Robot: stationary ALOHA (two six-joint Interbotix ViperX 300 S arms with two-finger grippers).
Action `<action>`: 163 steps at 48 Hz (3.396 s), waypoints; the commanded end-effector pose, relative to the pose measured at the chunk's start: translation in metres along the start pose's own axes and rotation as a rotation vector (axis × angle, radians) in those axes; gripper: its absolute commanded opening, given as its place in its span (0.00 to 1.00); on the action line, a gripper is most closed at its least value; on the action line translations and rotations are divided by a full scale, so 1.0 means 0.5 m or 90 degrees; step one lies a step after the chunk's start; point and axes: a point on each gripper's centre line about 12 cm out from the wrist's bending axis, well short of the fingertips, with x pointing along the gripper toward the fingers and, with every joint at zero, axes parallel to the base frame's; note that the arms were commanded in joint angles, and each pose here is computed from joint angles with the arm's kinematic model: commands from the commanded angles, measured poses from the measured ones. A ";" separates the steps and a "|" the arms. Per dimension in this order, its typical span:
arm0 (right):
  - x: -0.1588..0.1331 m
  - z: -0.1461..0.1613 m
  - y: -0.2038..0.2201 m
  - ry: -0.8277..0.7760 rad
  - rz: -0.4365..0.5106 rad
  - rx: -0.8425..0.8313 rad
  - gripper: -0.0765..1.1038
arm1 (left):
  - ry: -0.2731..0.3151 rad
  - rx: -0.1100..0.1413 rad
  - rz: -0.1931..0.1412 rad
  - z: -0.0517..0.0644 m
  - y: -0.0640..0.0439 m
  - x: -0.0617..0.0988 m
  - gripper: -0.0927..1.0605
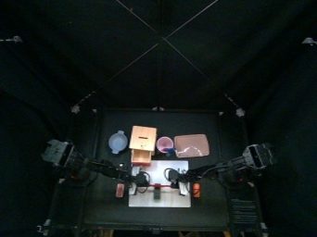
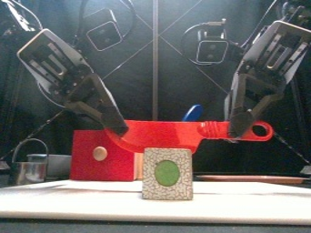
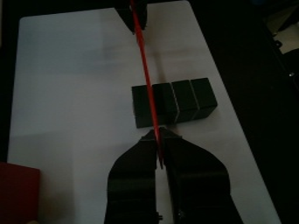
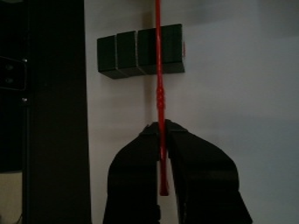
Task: Place sushi on board then cut the sushi with the knife then place the pieces on the plate
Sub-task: Cut the sushi into 4 pieces
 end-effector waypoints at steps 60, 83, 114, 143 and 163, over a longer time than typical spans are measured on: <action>-0.033 0.092 -0.036 -0.012 -0.023 -0.051 0.36 | -0.076 0.005 0.029 0.073 0.046 -0.034 0.40; -0.029 0.064 0.046 0.016 0.038 -0.053 0.37 | -0.060 0.002 -0.022 0.047 -0.034 -0.006 0.40; 0.001 0.047 0.035 0.045 0.028 -0.046 0.36 | -0.029 -0.001 -0.019 0.021 -0.033 0.018 0.40; 0.038 0.033 -0.002 0.069 -0.002 -0.047 0.37 | 0.013 -0.011 0.003 -0.018 -0.005 0.041 0.40; 0.050 0.031 -0.009 0.079 -0.009 -0.052 0.37 | 0.018 -0.012 0.008 -0.022 0.003 0.045 0.40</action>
